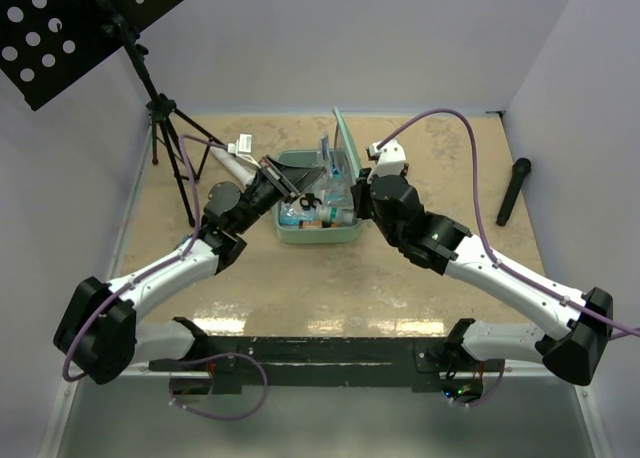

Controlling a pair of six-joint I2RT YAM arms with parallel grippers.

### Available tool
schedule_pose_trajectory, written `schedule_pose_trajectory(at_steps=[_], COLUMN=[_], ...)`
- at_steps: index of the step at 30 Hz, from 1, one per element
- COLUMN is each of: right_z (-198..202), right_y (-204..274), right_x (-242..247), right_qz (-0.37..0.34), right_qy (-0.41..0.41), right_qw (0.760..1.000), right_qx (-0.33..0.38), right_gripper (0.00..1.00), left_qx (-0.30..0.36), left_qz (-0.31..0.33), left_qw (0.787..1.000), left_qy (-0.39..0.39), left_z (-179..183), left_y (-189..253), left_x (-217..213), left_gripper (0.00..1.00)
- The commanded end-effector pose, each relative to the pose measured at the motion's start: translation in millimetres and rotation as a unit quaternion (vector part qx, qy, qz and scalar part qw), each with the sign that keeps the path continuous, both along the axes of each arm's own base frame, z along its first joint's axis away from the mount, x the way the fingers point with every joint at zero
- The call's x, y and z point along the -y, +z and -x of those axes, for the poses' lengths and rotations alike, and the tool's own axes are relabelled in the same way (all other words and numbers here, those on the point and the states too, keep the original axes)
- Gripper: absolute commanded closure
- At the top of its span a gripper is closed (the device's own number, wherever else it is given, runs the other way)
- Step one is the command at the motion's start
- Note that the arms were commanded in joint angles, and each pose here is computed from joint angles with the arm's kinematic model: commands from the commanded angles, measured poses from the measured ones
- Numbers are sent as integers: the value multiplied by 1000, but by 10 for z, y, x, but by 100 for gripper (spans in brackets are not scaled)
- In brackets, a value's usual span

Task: Organize the medicine kit
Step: Place the medical item at the medicine box.

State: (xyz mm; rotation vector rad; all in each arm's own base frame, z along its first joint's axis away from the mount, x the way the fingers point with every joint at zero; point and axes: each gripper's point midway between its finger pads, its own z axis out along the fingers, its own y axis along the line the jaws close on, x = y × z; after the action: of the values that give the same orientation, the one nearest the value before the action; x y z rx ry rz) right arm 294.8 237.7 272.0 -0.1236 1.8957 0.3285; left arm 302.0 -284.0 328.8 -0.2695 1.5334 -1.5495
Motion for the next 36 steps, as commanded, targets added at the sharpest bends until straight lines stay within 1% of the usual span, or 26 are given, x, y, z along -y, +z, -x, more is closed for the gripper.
schedule_pose_trajectory(at_steps=[1,9,18,23,28,32,36], right_z=[83,83,92,97,101,99,97], right_y=[-215,-212,-200,-198,-210,-232,-222], right_x=[44,37,52,50,45,29,19], right_qz=[32,32,32,31,31,32,30], right_qy=[6,6,5,6,7,10,12], right_qw=[999,999,999,999,999,998,998], right_qx=[-40,-42,-42,-43,-44,-46,-46], right_gripper=[100,100,100,100,100,100,100], left_qx=[73,63,33,26,17,25,33], left_qz=[102,176,186,206,206,225,232], left_qw=[991,979,979,974,974,969,967], left_qy=[-56,-80,-79,-92,-91,-103,-97], left_z=[179,94,-84,-144,-235,-217,-203], left_y=[580,495,244,201,125,185,281], left_x=[21,12,93,146,200,202,152], left_gripper=[100,100,100,100,100,100,100])
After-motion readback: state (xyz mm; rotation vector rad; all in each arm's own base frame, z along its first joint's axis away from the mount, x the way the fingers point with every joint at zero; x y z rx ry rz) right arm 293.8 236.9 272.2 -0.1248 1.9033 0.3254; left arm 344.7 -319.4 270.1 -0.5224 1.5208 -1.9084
